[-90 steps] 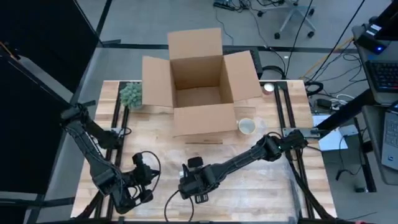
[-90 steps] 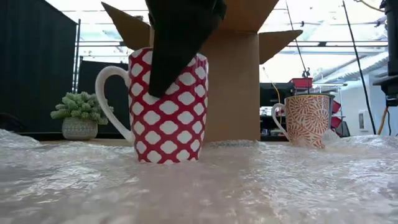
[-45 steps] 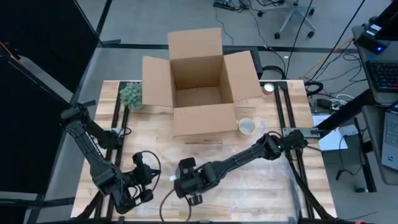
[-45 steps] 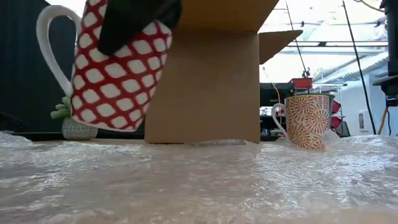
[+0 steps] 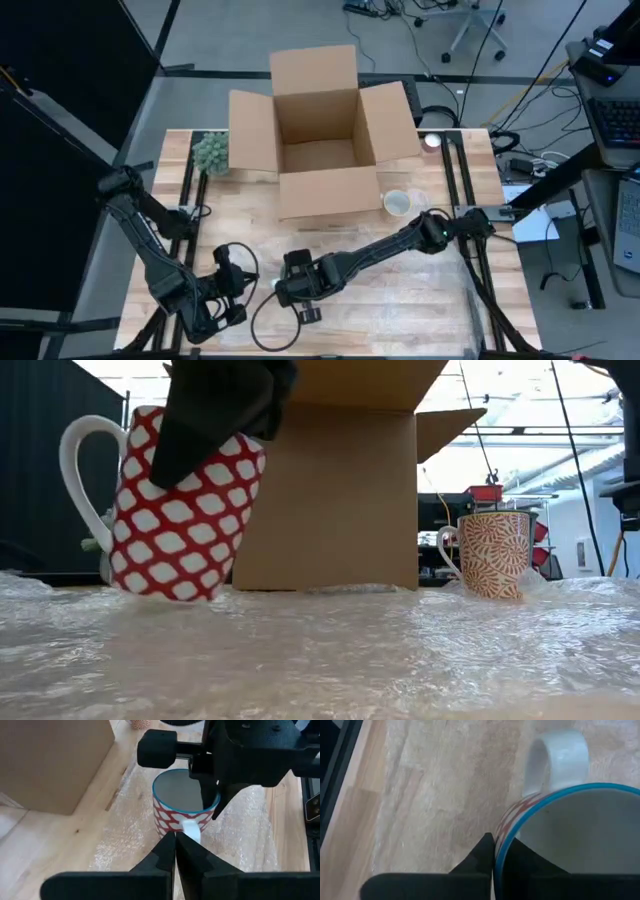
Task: Wrap mug
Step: Wrap the red cup in the bubble wrap
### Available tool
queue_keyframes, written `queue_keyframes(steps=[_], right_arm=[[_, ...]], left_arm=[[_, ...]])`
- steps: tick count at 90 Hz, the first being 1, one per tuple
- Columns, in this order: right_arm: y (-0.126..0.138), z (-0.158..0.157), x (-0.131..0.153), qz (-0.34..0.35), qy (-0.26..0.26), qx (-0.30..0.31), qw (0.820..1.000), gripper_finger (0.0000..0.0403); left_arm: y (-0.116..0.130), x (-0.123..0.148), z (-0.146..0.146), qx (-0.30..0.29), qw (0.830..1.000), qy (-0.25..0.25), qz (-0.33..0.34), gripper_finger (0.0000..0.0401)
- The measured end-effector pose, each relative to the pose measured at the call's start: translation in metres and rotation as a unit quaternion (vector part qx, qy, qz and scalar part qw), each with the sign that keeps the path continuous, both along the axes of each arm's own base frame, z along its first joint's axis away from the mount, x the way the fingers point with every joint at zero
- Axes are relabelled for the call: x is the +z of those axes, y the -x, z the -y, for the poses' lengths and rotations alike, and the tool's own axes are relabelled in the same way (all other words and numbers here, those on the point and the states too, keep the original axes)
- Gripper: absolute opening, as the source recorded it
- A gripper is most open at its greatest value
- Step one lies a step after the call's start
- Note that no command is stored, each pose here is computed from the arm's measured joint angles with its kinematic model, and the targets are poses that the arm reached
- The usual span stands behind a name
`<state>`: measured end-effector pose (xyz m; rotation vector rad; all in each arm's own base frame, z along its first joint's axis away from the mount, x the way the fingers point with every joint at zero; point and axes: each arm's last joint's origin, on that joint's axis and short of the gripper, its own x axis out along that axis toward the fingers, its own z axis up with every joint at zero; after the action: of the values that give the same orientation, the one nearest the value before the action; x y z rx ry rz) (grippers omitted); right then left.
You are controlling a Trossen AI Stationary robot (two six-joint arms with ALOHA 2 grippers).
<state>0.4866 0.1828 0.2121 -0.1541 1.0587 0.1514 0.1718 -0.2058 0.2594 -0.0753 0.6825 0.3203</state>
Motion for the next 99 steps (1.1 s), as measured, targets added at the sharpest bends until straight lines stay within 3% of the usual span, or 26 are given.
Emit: queue_keyframes(steps=[30,66,78,91,99], right_arm=[[-0.004,0.001,-0.017,-0.013,0.000,-0.017,1.000,0.0052],[-0.005,0.002,0.014,0.028,-0.002,0.007,1.000,0.0155],[0.008,0.007,0.045,0.036,-0.012,-0.002,0.999,0.0177],[0.042,0.015,0.083,-0.019,-0.024,-0.034,0.999,0.0189],[0.061,0.012,0.097,-0.040,0.000,-0.040,0.998,0.0190]], left_arm=[[-0.001,0.000,-0.001,0.002,1.000,0.000,0.000,0.0000],[-0.003,0.000,-0.003,-0.002,1.000,-0.010,-0.004,0.0000],[-0.006,-0.002,-0.006,0.000,0.999,0.007,-0.031,0.0000],[-0.007,-0.004,-0.007,-0.008,0.996,0.043,-0.079,0.0007],[-0.004,-0.006,-0.008,-0.002,0.992,0.062,-0.110,0.0027]])
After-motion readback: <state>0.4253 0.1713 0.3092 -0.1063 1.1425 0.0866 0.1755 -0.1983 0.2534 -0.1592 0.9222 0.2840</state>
